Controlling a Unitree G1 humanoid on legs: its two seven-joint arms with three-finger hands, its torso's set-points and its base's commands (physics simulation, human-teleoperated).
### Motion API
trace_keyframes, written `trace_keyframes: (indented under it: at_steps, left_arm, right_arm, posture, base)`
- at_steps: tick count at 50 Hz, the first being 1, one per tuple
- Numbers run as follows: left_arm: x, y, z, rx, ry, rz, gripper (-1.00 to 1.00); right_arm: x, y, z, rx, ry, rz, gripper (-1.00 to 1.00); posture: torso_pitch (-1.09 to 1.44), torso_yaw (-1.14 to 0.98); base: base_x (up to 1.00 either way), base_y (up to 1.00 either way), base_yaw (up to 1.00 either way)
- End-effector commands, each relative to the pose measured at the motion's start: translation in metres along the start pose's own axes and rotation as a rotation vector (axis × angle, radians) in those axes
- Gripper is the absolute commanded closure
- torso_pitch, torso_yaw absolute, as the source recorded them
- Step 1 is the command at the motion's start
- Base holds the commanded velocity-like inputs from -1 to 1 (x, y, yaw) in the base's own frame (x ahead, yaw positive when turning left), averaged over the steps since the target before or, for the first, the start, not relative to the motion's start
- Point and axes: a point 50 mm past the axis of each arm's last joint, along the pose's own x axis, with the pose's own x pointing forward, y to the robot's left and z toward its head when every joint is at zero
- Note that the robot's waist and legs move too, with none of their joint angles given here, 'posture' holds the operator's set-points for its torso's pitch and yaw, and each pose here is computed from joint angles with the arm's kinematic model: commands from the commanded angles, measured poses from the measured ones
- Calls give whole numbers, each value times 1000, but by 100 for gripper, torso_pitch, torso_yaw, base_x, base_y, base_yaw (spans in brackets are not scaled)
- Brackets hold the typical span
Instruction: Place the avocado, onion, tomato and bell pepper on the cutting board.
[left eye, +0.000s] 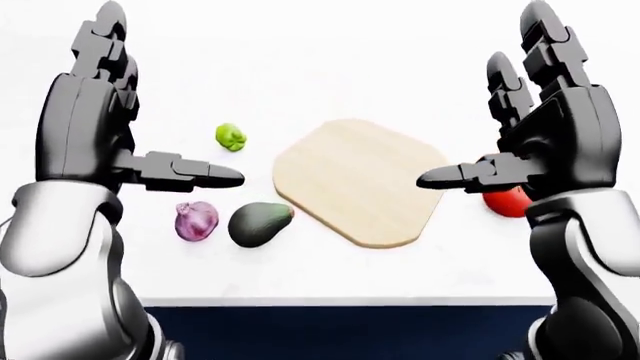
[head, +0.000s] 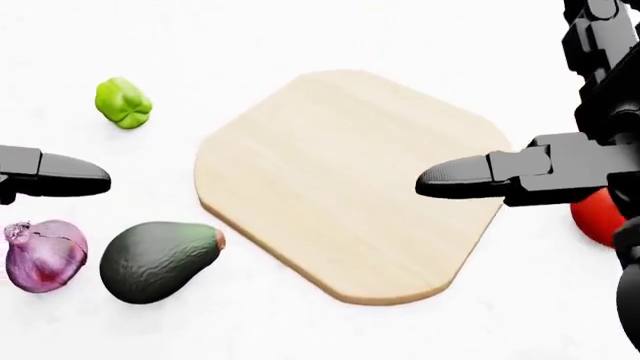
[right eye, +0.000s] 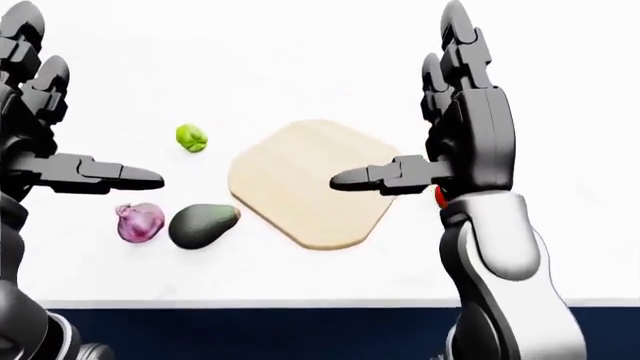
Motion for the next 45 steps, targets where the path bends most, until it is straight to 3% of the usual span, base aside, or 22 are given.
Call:
trace_keyframes:
  at_steps: [1, 5, 9, 10, 18, 26, 45]
  left_arm:
    - [-3, 6, 11, 16, -61, 33, -100]
    - [-8, 11, 11, 21, -59, 45, -100]
    - [-11, 14, 11, 23, -54, 53, -100]
    - [-11, 14, 11, 24, -55, 55, -100]
    - [-11, 14, 10, 22, -54, 56, -100]
    - [-11, 14, 10, 22, -53, 55, -100]
    - [-8, 12, 11, 27, -55, 48, -100]
  right_arm:
    - [1, -10, 8, -58, -38, -52, -100]
    - [3, -29, 9, -165, -12, -98, -100]
    - [5, -56, 0, -278, 46, -190, -100]
    - [5, -58, -2, -317, 53, -175, -100]
    - [2, -87, -16, -440, 155, -259, -100]
    - [3, -102, -42, -458, 212, -299, -100]
    - [-4, -108, -88, -468, 318, -314, -100]
  posture:
    - [0, 0]
    - [0, 0]
    - [0, 0]
    - [0, 0]
    - [0, 0]
    - [0, 0]
    - [0, 0]
  base:
    - [0, 0, 0]
    - [0, 0, 0]
    - [0, 0, 0]
    - [0, 0, 0]
    - [0, 0, 0]
    - [0, 0, 0]
    - [0, 0, 0]
